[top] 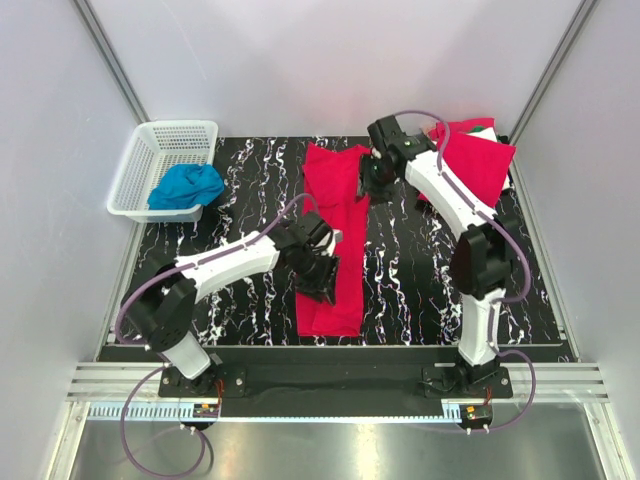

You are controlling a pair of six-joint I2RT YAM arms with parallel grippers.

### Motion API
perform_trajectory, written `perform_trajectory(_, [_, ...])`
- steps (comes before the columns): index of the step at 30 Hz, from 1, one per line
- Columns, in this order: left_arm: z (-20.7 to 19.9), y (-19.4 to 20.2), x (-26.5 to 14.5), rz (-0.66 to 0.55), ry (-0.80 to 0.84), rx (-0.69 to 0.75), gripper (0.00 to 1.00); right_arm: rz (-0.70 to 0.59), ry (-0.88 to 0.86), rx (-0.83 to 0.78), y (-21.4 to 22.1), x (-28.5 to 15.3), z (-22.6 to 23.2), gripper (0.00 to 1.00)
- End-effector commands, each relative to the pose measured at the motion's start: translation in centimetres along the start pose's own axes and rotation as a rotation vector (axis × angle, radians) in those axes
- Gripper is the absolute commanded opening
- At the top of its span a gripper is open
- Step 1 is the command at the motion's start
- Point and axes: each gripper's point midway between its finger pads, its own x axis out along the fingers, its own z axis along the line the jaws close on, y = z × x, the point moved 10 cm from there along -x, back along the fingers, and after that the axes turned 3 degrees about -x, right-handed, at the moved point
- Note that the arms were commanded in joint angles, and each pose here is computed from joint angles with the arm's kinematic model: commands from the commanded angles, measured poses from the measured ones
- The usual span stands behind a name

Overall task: Fold and stack the t-shirts
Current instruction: Fold the tshirt

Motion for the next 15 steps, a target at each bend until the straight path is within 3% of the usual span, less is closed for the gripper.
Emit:
perform_trajectory(1, [-2.2, -1.9, 0.6, -0.017, 0.001, 0.079, 0.45, -0.005, 0.016, -0.071, -3.9, 3.2, -1.8, 0.5])
perform_trajectory(2, [-2.2, -2.3, 1.3, -0.003, -0.01, 0.074, 0.44, -0.029, 0.004, -0.073, -5.3, 3.1, -1.5, 0.5])
perform_trajectory(3, [-2.2, -2.3, 1.7, 0.007, -0.014, 0.082, 0.44, 0.039, 0.014, -0.069, -5.1, 6.6, -2.2, 0.49])
perform_trajectory(5, [-2.2, -2.3, 2.3, 0.018, -0.029, 0.082, 0.43, 0.015, -0.002, -0.085, -6.6, 7.0, -1.7, 0.49])
perform_trajectory(6, [-2.2, -2.3, 2.4, 0.018, -0.03, 0.084, 0.43, 0.049, 0.011, -0.087, -6.4, 9.5, -2.1, 0.49])
perform_trajectory(15, [-0.9, -1.6, 3.0, 0.03, -0.083, 0.104, 0.43, 0.036, -0.004, -0.04, -6.8, 13.3, -2.6, 0.49])
